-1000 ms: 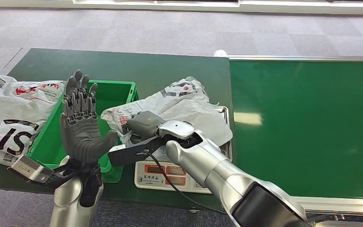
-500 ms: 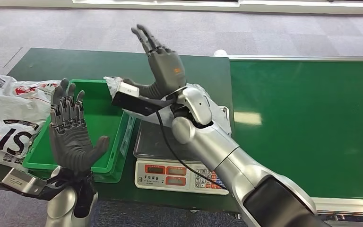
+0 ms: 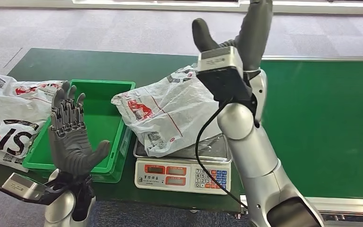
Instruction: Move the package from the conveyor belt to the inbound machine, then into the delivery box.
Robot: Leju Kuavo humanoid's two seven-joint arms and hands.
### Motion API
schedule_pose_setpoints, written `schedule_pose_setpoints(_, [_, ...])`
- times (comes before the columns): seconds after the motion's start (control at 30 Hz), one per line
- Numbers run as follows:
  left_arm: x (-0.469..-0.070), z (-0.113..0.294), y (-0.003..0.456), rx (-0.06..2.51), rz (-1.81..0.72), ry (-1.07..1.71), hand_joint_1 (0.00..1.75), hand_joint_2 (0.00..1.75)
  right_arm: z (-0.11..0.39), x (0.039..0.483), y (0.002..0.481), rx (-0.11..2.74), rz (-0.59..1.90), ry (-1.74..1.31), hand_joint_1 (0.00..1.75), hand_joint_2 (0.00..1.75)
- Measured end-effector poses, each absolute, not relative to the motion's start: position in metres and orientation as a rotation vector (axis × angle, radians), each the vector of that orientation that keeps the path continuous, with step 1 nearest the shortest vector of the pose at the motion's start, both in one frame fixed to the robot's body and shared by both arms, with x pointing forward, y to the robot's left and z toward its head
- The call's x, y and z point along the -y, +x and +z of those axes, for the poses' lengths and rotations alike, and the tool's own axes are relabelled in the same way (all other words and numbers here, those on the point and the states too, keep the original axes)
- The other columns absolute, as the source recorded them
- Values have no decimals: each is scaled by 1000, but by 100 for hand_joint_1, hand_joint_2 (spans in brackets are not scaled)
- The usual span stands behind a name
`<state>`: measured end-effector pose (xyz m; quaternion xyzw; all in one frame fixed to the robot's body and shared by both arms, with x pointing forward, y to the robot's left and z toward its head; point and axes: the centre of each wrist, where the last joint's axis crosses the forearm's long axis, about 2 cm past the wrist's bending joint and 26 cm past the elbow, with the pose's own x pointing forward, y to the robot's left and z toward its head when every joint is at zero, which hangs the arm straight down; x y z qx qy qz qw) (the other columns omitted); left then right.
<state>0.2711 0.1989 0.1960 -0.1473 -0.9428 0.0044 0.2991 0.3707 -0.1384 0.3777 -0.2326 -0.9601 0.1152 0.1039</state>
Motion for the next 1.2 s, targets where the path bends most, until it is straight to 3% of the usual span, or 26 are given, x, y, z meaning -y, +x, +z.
schedule_pose_setpoints(0.33, [-202, 196, 272, 2488, -62, -222, 0, 175, 379, 166, 330, 2976, 98, -681, 0, 0])
schedule_pose_setpoints(0.4, [-201, 200, 277, 2454, -220, -9, 0, 175, 377, 169, 325, 2990, 84, -685, 0, 0])
schedule_pose_setpoints(0.57, [-167, 208, 318, 2158, -954, 471, 0, 175, 370, 170, 314, 3029, 56, -641, 0, 0])
schedule_pose_setpoints(0.77, [-135, 200, 358, 2054, -1235, 485, 0, 175, 365, 168, 308, 3031, 46, -618, 0, 0])
schedule_pose_setpoints(1.2, [-130, 188, 370, 1972, -1334, 467, 0, 175, 363, 168, 306, 3024, 46, -612, 0, 0])
